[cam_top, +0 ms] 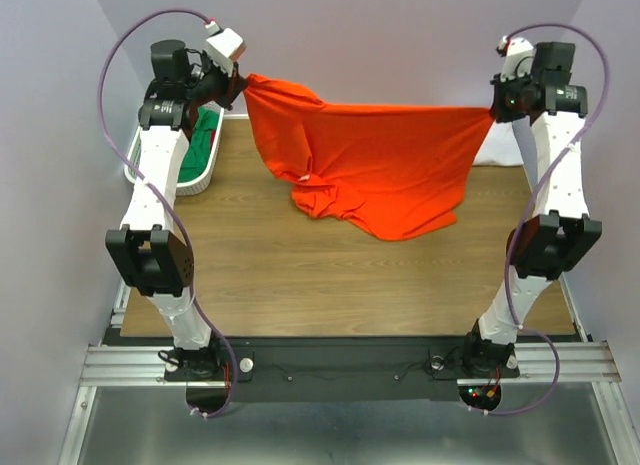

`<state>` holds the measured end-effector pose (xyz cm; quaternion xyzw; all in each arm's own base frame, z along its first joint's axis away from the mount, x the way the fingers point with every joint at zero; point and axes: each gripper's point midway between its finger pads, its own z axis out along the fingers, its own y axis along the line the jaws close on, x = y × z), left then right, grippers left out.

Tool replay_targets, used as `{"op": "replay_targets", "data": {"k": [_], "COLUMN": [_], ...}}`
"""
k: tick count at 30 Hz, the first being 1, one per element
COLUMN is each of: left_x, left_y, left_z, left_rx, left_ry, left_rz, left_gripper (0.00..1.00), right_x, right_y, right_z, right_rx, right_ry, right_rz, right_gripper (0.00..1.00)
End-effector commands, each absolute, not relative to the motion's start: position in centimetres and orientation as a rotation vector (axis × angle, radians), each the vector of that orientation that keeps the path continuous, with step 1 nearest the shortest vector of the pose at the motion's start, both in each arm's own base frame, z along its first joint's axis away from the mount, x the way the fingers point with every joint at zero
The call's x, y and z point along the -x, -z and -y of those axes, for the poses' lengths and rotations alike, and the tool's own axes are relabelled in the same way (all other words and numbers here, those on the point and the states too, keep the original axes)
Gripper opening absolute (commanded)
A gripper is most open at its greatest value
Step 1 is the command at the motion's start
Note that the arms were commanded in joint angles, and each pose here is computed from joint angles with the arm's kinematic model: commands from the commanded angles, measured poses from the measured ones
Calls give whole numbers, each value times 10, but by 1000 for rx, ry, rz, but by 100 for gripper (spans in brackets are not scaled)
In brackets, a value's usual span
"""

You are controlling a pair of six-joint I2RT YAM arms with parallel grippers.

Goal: Fold and stack the t-shirts
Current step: Flatten the tshirt out

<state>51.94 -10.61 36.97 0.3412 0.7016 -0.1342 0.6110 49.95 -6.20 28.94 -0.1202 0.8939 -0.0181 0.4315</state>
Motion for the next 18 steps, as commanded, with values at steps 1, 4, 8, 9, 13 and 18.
{"op": "replay_targets", "data": {"k": [1,4,8,9,13,18], "left_x": [-466,-436,-393,-369,-315,-260], "left_y": [-505,-544,-582,-599,-637,-675], "left_z": [91,90,90,89,83,71], "left_rx": [-697,-685,-664,-657,-595,-515], "left_ry": [253,231,204,183,124,51], "left_rz": [-1329,-1245,-1154,-1106,-973,-834], "left_gripper": [0,0,0,0,0,0], "right_x": [-482,-461,-425,-418,-367,-332], "right_y": [-403,-461,-517,-528,-584,-626], "right_z": [88,91,91,92,86,88], "right_rx": [228,216,200,187,162,119], "right_ry": [255,334,407,426,478,543], "right_rz": [-1962,-1824,-1678,-1642,-1470,-1337], "right_gripper": [1,1,1,1,1,1]}}
